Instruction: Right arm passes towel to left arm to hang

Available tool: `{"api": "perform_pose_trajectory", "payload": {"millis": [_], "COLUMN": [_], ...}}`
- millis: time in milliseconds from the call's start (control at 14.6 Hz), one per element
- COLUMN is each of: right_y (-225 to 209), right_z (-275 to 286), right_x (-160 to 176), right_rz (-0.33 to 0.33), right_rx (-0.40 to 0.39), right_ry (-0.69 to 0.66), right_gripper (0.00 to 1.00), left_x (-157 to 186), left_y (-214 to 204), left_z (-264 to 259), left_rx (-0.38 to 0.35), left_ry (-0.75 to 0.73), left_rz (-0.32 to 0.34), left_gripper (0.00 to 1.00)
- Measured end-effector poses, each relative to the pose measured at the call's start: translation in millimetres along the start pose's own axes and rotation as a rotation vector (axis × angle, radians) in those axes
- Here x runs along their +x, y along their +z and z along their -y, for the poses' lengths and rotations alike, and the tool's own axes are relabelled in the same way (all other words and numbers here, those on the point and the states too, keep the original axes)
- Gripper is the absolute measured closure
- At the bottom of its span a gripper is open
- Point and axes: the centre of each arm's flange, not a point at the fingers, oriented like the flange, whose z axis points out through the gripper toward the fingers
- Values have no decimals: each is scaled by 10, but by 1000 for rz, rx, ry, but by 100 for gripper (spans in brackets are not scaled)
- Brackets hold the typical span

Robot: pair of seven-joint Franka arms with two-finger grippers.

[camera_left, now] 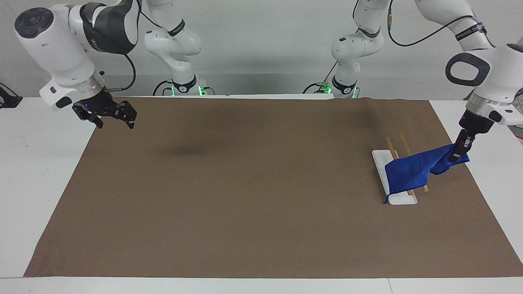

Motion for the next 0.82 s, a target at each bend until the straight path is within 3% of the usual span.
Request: {"api": "perform_pose_trajectory", "payload": {"millis": [411,823], "right_y": [2,2], "right_z": [0,1], "right_x": [0,0], "right_rz": [1,1], "right_rx": [0,0], "right_ry": [0,0], "right_gripper": [0,0], "left_x": [-142,-37], "left_y": [64,-114], "left_z": [107,40], "left_rx": [15,-7], "left_ry": [1,3], "left_rz": [22,-14], "left_gripper": [93,30]}}
